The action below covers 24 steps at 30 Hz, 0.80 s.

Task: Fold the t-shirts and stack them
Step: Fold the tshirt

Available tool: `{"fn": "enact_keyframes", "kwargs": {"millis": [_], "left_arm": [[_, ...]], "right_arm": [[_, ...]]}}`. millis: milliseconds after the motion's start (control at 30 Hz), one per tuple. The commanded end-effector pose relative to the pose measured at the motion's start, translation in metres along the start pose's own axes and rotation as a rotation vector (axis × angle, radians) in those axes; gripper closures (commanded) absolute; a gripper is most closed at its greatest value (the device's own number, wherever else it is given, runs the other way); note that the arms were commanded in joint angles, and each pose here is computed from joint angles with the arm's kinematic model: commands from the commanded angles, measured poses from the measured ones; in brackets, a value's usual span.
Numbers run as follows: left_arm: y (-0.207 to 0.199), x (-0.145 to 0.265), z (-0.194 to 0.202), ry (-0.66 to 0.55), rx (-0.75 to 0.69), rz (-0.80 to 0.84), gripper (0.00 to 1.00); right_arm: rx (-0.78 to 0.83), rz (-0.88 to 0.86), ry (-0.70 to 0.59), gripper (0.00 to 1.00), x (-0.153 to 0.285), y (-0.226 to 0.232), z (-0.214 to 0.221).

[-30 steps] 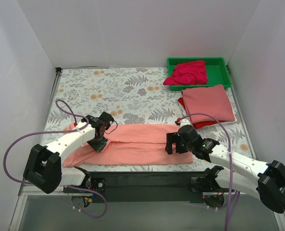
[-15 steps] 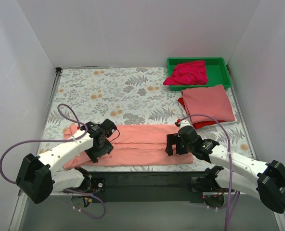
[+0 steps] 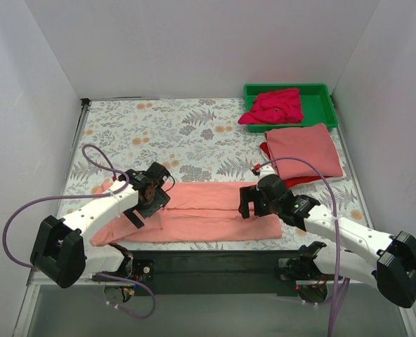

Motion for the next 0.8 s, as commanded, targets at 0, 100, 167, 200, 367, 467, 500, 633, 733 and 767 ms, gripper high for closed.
{"fn": "enact_keyframes", "kwargs": {"millis": [0,100,167,200,367,467,500,633,733,767], "left_arm": [[-0.007,-0.018,-0.021,-0.002,0.202,0.052,0.07],[-0.001,-0.036,-0.030,0.035,0.279,0.095,0.07],[-0.001,-0.043,-0.039,0.017,0.296,0.129,0.07],[-0.002,-0.046,-0.041,0.018,0.302,0.139,0.07],[-0.021,-0.071,-0.054,0.061,0.279,0.239,0.06],[-0.039,-0.090,-0.063,0.105,0.240,0.221,0.06],[-0.047,-0.093,-0.068,0.108,0.228,0.227,0.06],[-0.096,-0.114,-0.108,0.095,0.153,0.263,0.06],[-0.143,-0.132,-0.136,0.078,0.088,0.301,0.06],[-0.174,-0.117,-0.160,0.032,0.072,0.369,0.06]], "right_arm": [[0.024,0.010,-0.056,0.02,-0.003,0.012,-0.030],[0.032,0.043,-0.009,0.02,-0.018,0.009,-0.033],[0.030,0.052,0.044,0.02,-0.031,0.009,-0.033],[0.018,0.055,0.058,0.02,-0.035,0.006,-0.035],[-0.003,0.012,0.155,0.02,-0.048,0.005,-0.020],[-0.021,-0.046,0.210,0.02,-0.044,0.004,-0.004],[-0.029,-0.057,0.225,0.02,-0.043,0.003,0.002],[-0.045,-0.158,0.271,0.02,-0.032,0.003,0.021],[-0.034,-0.229,0.306,0.02,-0.023,0.007,0.031],[-0.032,-0.262,0.324,0.02,-0.019,0.010,0.035]]}}
Point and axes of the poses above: each gripper's point midway between its finger pads, its own x axis back along the fingers, its own y axis along the line the jaws close on, z = x × y, the point moved 7 cm from there along x, back along the fingers, and after that the axes turned 13 degrees about -x, right-handed, at the moved point
